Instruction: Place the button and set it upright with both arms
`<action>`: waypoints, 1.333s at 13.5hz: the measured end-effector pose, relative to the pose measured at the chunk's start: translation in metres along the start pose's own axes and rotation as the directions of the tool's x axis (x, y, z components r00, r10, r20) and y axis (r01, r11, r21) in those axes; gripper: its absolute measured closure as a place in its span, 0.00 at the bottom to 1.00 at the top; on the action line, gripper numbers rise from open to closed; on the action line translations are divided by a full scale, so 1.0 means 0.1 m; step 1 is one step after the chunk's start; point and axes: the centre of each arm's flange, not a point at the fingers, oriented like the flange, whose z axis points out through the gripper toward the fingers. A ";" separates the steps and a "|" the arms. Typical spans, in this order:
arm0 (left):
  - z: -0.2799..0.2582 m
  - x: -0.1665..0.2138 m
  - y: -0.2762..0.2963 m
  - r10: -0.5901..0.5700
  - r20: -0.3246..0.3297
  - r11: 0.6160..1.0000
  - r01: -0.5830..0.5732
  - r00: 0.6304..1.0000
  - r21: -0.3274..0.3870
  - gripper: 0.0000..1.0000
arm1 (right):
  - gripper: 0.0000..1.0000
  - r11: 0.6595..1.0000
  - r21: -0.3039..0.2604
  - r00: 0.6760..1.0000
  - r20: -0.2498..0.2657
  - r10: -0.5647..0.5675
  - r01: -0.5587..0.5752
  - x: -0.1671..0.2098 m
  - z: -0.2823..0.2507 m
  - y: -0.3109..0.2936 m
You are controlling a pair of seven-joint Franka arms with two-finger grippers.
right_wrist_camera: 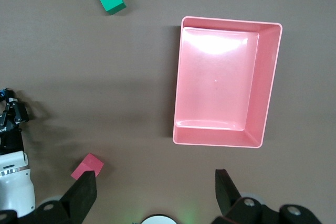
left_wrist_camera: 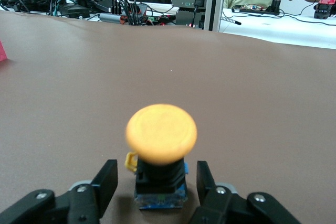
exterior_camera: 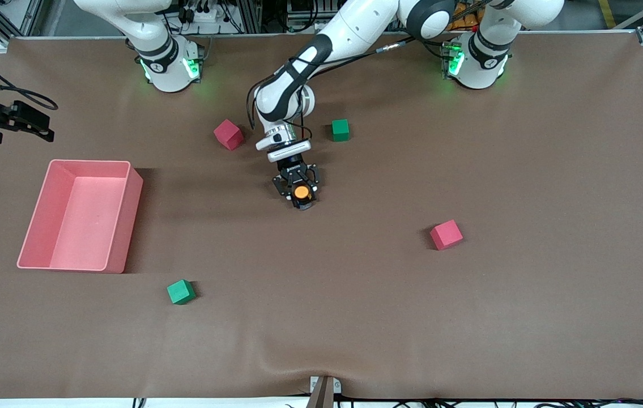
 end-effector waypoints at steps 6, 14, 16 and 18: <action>-0.16 0.08 0.08 -0.030 0.014 1.000 0.030 0.999 -0.004 0.30 | 0.00 1.000 0.009 1.000 0.000 0.014 -0.014 0.00 0.00 0.07; -1.38 -0.11 -0.05 -0.029 0.094 0.997 0.022 0.995 0.079 0.28 | 0.00 1.000 0.011 1.000 0.010 0.022 -0.022 -0.02 0.01 0.11; -1.51 0.09 -0.08 0.003 0.143 0.994 -0.020 0.990 0.112 0.28 | 0.00 1.000 0.011 1.000 0.010 0.024 -0.024 -0.02 0.01 0.12; -1.44 0.48 -0.04 0.047 0.185 0.988 -0.073 0.982 0.135 0.28 | 0.00 1.000 0.011 1.000 0.010 0.025 -0.025 -0.02 0.00 0.13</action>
